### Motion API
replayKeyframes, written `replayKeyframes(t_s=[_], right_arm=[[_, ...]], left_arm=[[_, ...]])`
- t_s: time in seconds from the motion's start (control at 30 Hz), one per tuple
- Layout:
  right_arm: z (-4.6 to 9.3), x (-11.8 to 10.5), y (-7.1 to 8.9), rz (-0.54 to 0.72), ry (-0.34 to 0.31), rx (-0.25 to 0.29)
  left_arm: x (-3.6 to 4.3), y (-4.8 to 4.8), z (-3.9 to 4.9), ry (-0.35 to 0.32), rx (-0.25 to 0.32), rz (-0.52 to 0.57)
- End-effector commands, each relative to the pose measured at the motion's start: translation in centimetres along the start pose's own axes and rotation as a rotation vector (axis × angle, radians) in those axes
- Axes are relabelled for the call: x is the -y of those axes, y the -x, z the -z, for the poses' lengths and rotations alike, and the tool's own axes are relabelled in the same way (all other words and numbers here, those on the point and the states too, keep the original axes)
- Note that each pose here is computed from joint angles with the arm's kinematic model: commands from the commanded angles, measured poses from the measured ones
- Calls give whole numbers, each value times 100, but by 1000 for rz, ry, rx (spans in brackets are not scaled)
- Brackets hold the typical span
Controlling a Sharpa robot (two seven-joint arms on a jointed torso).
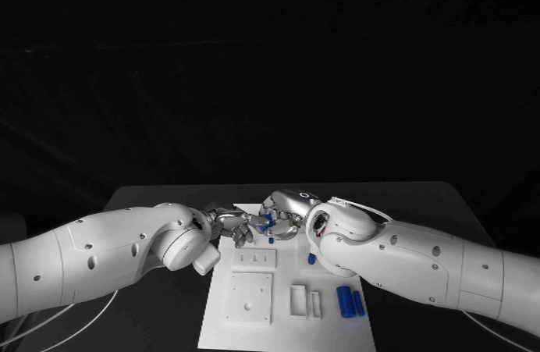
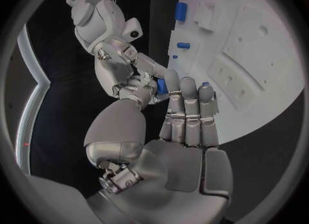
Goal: Assemble the parts on the task board
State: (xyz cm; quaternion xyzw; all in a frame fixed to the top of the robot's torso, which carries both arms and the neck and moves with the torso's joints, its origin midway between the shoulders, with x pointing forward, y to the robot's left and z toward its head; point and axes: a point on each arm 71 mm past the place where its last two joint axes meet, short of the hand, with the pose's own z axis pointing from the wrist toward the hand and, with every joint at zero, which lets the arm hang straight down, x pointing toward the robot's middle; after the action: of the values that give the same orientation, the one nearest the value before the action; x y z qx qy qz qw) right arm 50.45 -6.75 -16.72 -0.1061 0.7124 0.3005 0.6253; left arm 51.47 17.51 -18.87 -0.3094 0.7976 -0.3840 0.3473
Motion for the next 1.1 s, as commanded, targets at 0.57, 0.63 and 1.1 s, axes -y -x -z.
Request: replayKeyframes(t_s=[0.57,0.63,1.1], right_arm=[[-7,-26,-57,12,5,-25],[-8,-19,-62,12,2,-27],[-8,19,-76,16,-9,-33]], left_arm=[[27,-41,-11,-1,-25,-17],[26,-39,-10,0,-25,-16],[8,-16,-3,5,-24,-13]])
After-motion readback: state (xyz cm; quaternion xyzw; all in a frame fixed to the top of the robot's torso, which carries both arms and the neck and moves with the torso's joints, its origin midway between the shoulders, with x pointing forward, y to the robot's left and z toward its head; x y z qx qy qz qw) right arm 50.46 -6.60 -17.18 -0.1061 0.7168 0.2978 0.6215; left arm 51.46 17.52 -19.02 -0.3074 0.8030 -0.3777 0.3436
